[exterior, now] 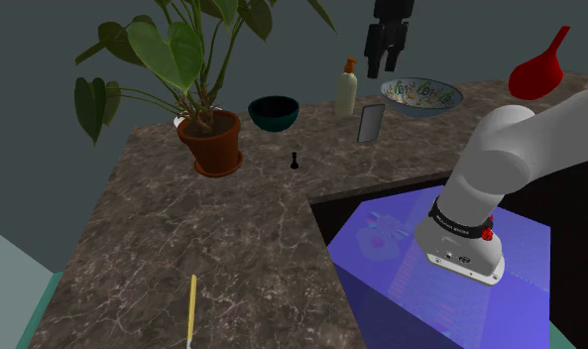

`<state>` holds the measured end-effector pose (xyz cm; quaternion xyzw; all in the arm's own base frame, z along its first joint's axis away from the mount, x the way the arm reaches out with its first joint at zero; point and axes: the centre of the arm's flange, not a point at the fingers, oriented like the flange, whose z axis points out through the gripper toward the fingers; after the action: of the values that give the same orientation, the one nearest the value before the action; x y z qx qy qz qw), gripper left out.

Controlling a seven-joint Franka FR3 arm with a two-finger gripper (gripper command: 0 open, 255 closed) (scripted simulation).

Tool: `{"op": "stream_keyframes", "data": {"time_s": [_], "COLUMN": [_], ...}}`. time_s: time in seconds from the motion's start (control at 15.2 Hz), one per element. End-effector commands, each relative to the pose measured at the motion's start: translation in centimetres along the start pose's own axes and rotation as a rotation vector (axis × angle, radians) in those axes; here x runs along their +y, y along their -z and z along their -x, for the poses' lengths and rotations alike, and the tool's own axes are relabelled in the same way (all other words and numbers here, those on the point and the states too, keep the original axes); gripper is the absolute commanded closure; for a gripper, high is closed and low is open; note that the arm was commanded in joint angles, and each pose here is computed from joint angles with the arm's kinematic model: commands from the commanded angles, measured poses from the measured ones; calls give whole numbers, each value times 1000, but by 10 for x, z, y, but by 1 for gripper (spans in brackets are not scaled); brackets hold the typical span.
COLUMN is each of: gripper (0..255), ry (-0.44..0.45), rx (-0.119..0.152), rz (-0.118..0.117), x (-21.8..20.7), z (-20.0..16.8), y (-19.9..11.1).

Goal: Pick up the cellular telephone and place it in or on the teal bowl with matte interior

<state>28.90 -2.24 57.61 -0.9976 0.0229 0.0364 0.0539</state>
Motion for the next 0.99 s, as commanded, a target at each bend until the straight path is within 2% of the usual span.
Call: {"op": "stream_keyframes", "data": {"time_s": [0.0, 0.46, 0.92], "gripper": [0, 0, 0], "ry": [0, 295, 590], "rx": [0, 83, 165], "rz": [0, 7, 14], "x": [0, 82, 166], "z": [0, 22, 15], "y": [0, -43, -86]}}
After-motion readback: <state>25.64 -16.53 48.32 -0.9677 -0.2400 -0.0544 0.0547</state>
